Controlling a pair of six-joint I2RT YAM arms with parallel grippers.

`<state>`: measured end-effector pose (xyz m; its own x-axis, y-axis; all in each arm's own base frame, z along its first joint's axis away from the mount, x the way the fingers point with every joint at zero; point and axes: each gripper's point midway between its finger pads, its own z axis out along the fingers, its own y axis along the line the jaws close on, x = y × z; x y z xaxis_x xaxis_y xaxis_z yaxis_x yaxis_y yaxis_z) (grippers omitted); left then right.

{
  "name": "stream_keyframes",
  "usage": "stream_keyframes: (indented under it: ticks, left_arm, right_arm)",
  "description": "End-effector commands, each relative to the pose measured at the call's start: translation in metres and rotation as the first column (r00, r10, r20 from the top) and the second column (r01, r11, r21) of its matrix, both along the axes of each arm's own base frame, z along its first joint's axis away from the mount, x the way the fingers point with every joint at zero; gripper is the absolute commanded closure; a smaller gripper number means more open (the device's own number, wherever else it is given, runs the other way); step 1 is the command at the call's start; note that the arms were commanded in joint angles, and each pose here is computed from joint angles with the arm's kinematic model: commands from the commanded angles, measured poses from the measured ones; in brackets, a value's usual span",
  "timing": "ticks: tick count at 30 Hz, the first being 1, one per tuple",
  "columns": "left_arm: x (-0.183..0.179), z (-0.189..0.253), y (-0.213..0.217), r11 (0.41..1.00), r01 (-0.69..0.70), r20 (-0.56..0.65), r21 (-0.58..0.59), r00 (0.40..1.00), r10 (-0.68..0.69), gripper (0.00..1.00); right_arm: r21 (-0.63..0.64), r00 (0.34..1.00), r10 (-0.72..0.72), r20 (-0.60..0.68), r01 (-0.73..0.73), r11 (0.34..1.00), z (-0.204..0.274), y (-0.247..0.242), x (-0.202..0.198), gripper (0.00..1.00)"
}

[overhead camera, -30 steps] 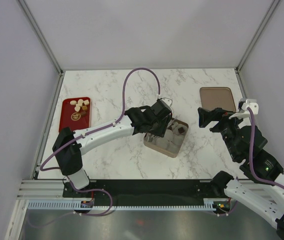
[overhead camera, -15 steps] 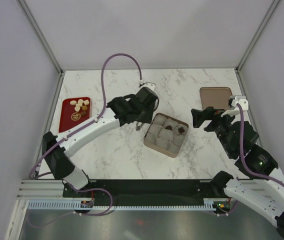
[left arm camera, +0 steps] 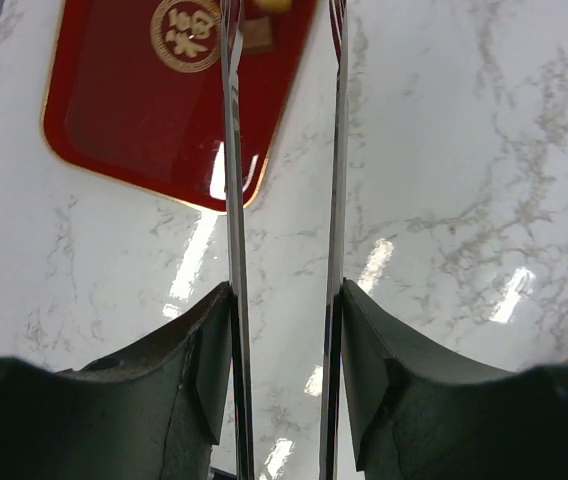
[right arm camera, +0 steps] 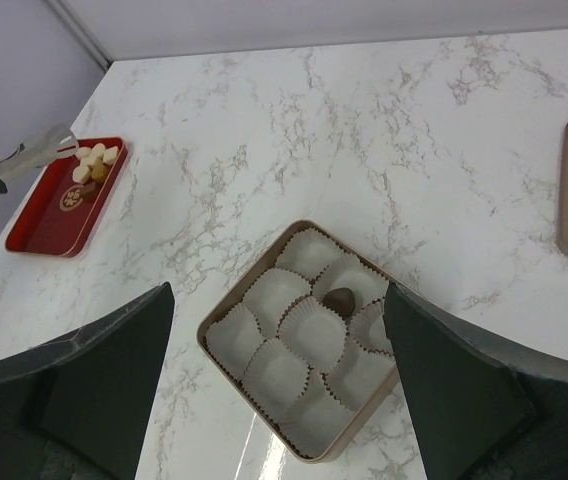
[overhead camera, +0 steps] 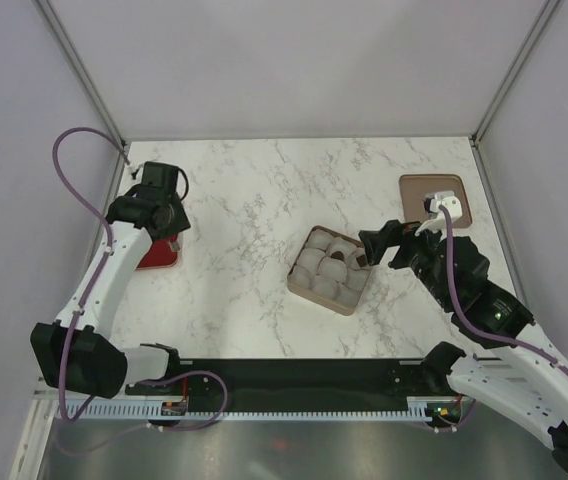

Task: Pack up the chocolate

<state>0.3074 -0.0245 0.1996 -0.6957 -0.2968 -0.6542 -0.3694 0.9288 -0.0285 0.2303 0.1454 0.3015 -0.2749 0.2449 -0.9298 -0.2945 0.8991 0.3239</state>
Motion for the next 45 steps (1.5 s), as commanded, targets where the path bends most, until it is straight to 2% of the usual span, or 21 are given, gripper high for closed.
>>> stream_keyframes:
  ticks: [1, 2, 3, 4, 5, 16, 45]
  left_arm:
    - [-0.009, -0.013, 0.027, 0.998, -0.064, -0.039, 0.018, 0.997, 0.065, 0.48]
    - [-0.012, -0.021, 0.035, 0.996, -0.089, -0.060, 0.023, 0.994, 0.091, 0.48]
    - [-0.002, -0.017, 0.036, 0.996, -0.084, -0.017, 0.021, 0.996, 0.084, 0.48]
    - [-0.001, -0.023, 0.018, 0.998, 0.014, -0.040, -0.056, 0.999, -0.016, 0.44]
    - [-0.002, -0.026, 0.018, 0.998, 0.016, -0.047, -0.063, 0.999, -0.019, 0.44]
    - [0.005, -0.056, 0.028, 0.998, -0.022, -0.116, -0.059, 0.993, 0.015, 0.44]
    - [0.010, -0.071, 0.044, 0.997, -0.068, -0.167, -0.044, 0.984, 0.059, 0.48]
  right_arm:
    - [0.038, 0.999, 0.043, 0.021, -0.043, 0.998, 0.008, 0.012, 0.001, 0.05]
    - [0.038, 0.999, 0.044, 0.022, -0.045, 0.998, 0.008, 0.012, 0.001, 0.05]
    - [0.037, 0.999, 0.046, 0.023, -0.047, 0.998, 0.008, 0.012, 0.002, 0.05]
    - [0.036, 0.999, 0.048, 0.025, -0.049, 0.998, 0.009, 0.012, 0.001, 0.05]
    - [0.035, 0.999, 0.048, 0.025, -0.049, 0.998, 0.009, 0.012, 0.001, 0.05]
    - [0.028, 0.998, 0.045, 0.031, -0.046, 0.999, 0.007, 0.011, 0.001, 0.05]
    - [0.026, 0.998, 0.030, 0.051, -0.031, 0.999, 0.008, 0.007, 0.001, 0.05]
